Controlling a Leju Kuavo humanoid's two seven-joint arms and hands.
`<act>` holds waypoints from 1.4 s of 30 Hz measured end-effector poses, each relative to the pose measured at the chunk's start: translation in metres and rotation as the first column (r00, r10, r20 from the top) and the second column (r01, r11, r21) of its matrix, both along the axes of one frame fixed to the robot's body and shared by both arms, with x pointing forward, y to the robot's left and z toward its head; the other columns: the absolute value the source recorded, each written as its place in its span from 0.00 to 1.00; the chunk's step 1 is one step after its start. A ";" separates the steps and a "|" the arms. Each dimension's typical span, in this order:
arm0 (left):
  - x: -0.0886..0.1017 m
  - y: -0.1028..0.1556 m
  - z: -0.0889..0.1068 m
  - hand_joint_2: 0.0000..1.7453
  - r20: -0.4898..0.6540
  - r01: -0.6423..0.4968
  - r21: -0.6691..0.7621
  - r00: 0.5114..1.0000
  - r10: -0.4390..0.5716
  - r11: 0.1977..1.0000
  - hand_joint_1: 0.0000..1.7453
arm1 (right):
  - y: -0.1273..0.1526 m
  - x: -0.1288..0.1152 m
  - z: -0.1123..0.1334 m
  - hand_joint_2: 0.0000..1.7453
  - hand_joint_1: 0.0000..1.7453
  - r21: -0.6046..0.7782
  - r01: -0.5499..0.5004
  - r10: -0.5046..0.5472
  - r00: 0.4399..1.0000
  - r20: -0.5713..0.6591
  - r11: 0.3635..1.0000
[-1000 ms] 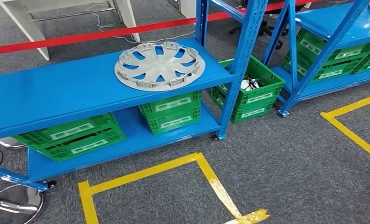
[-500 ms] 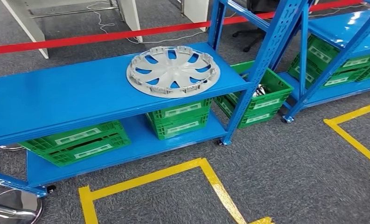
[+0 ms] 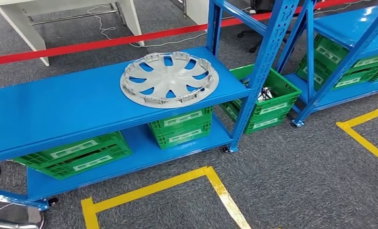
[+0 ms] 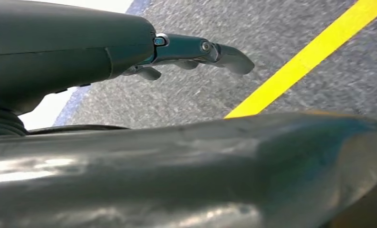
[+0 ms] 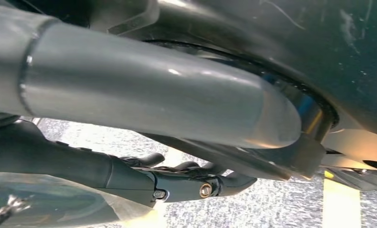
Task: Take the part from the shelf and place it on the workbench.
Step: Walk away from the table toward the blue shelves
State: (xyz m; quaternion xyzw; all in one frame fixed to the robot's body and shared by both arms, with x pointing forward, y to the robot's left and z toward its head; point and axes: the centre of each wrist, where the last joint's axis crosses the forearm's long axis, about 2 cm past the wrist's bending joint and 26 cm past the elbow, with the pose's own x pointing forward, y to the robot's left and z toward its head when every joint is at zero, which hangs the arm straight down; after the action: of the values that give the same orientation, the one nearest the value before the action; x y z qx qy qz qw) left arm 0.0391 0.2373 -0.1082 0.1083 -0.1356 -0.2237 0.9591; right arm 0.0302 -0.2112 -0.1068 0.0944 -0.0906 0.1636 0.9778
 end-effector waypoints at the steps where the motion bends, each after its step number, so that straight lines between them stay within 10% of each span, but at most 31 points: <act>1: -0.001 0.000 0.000 0.00 -0.001 0.000 0.000 1.000 0.000 1.000 0.00 | 0.000 -0.001 0.000 0.00 0.00 0.000 -0.001 0.001 1.000 -0.001 1.000; 42: 0.001 0.001 0.000 0.00 -0.008 0.004 0.008 1.000 -0.004 1.000 0.00 | -0.003 0.003 0.000 0.00 0.00 0.010 0.006 -0.006 1.000 -0.005 1.000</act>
State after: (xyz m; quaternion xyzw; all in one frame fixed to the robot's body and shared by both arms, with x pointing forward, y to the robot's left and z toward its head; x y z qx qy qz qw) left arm 0.0403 0.2385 -0.1082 0.1111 -0.1312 -0.2264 0.9587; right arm 0.0327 -0.2137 -0.1070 0.0992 -0.0892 0.1599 0.9781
